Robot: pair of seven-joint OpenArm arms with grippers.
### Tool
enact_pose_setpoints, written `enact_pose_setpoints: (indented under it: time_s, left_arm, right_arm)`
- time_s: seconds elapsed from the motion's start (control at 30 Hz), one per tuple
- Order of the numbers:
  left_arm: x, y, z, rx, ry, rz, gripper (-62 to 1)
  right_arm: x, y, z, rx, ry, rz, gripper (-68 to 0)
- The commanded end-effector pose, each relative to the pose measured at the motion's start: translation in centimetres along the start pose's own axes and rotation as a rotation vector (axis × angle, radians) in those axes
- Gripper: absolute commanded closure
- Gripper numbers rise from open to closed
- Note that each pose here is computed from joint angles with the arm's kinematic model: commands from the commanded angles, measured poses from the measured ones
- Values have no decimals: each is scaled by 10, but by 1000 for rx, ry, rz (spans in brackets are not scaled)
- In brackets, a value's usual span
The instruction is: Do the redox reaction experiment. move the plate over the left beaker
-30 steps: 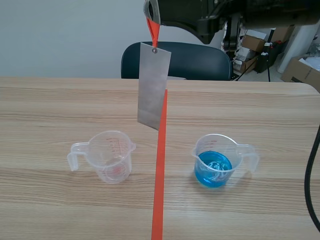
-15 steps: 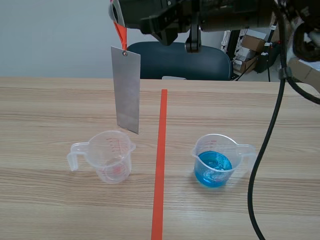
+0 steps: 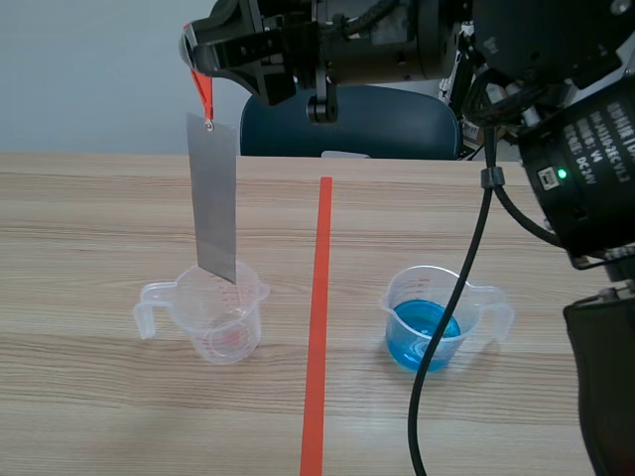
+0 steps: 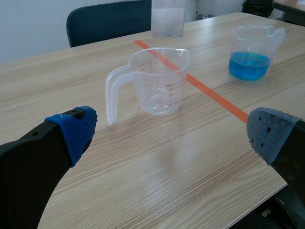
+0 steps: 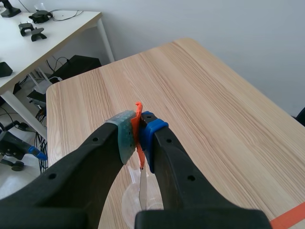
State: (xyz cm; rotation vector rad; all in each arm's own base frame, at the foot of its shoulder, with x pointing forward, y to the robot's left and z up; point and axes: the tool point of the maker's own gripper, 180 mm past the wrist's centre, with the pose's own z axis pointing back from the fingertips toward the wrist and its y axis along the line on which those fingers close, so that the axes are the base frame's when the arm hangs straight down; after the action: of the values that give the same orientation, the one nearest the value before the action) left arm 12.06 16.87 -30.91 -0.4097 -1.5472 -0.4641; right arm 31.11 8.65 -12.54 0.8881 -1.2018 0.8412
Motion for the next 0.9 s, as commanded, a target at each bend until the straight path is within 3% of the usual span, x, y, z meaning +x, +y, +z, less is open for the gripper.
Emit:
enact_pose_setpoints:
  time_s: [0.0,0.37,0.87]
  left_arm:
    - [3,2,2,21,-13,3,-623]
    - [4,4,3,33,-14,8,-623]
    - [4,4,3,32,-14,8,-623]
  right_arm:
    - [12,2,-2,7,-38,13,-2]
    - [13,23,-23,50,-32,21,-2]
    - [12,23,-26,45,-27,26,-2]
